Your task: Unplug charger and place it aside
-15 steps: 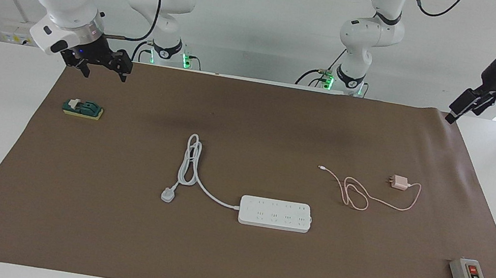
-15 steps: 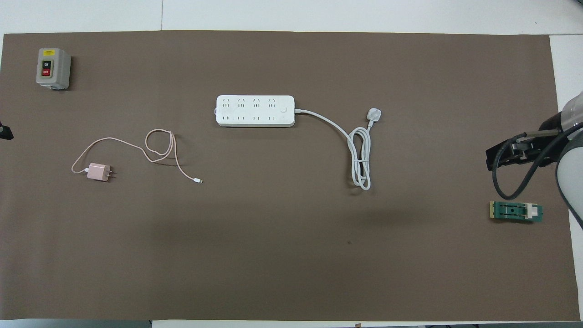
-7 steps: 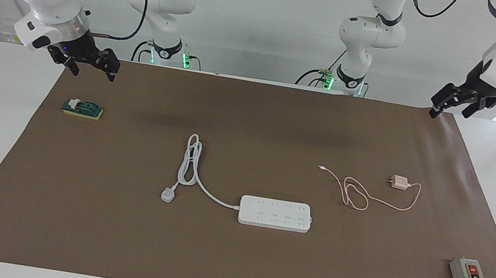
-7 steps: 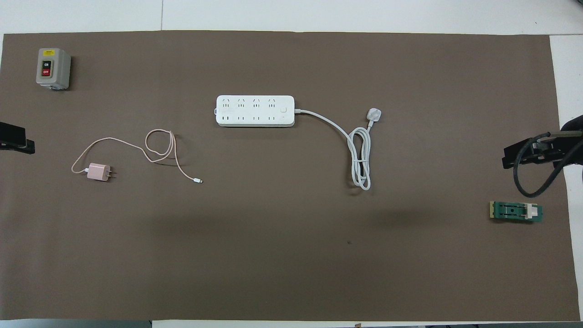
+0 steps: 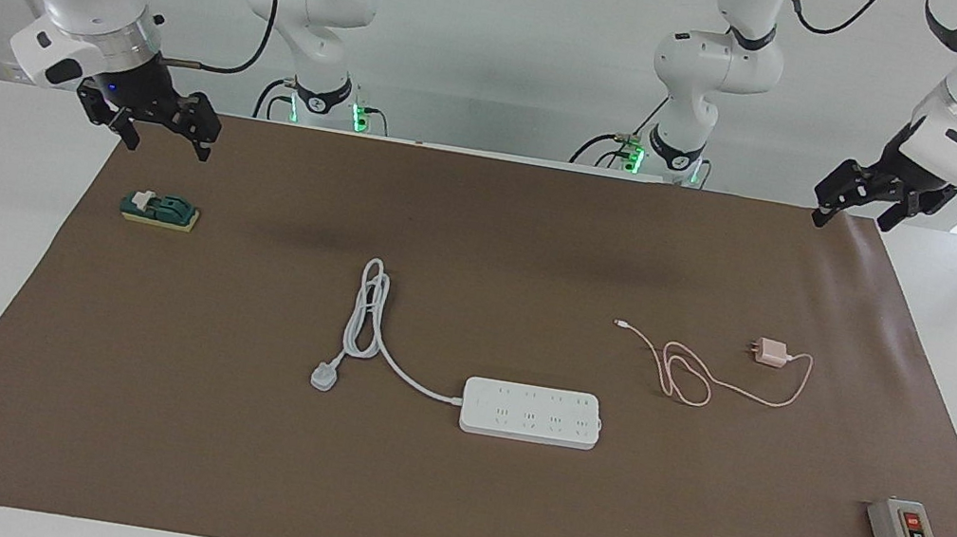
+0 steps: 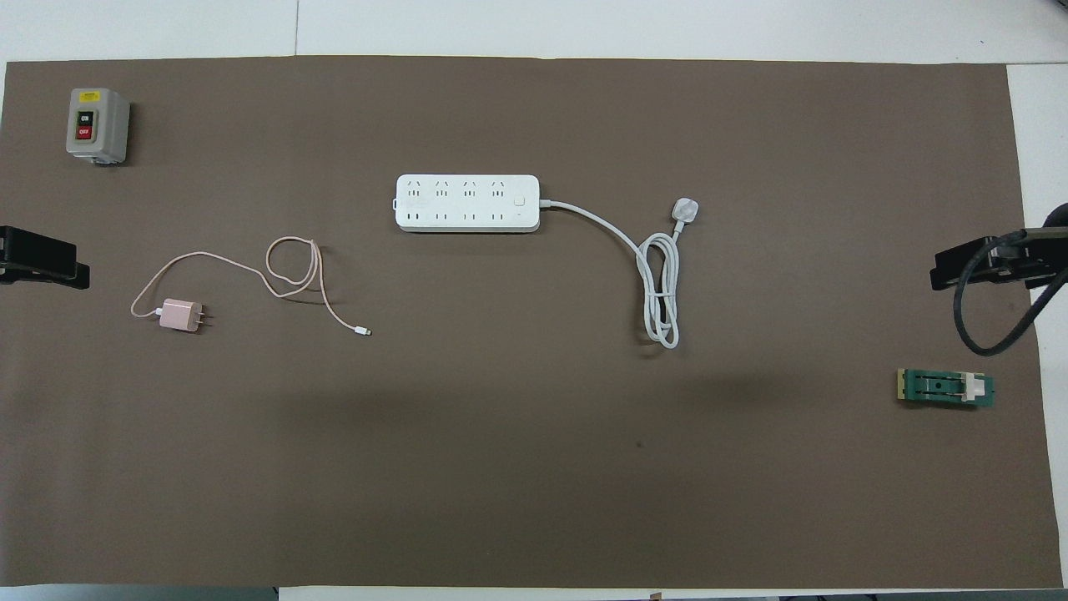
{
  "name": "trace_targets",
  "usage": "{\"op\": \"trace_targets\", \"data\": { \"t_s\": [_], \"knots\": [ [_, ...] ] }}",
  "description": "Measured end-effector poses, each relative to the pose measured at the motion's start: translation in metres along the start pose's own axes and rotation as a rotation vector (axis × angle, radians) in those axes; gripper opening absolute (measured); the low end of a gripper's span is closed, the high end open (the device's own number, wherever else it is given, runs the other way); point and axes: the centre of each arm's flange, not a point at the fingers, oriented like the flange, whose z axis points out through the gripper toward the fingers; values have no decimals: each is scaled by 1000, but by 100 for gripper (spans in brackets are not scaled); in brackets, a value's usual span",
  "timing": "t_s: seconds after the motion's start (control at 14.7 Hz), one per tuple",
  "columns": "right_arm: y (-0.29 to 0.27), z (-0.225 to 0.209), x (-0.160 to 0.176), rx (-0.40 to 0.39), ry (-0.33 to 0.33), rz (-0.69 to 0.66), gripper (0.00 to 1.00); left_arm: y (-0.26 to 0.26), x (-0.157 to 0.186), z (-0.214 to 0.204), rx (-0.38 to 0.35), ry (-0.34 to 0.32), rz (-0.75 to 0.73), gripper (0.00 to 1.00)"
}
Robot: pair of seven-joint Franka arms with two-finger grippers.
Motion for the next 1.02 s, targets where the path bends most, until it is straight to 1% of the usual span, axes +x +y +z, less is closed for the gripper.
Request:
{"op": "trace_targets", "data": {
  "t_s": [0.2,0.48,0.75,1.02],
  "knots": [
    [1,0,0,3,0,43,100,7,-2,1,1,-2,20,100],
    [0,0,0,3,0,52,100,14,-5,3,2,-6,103,100],
    [-7,2,-3,3,-27,40,100,16,-5,-1,1,16,111,100],
    [-7,2,-3,3,-31,41,100,15,-4,-2,3,27,110,100]
  ]
}}
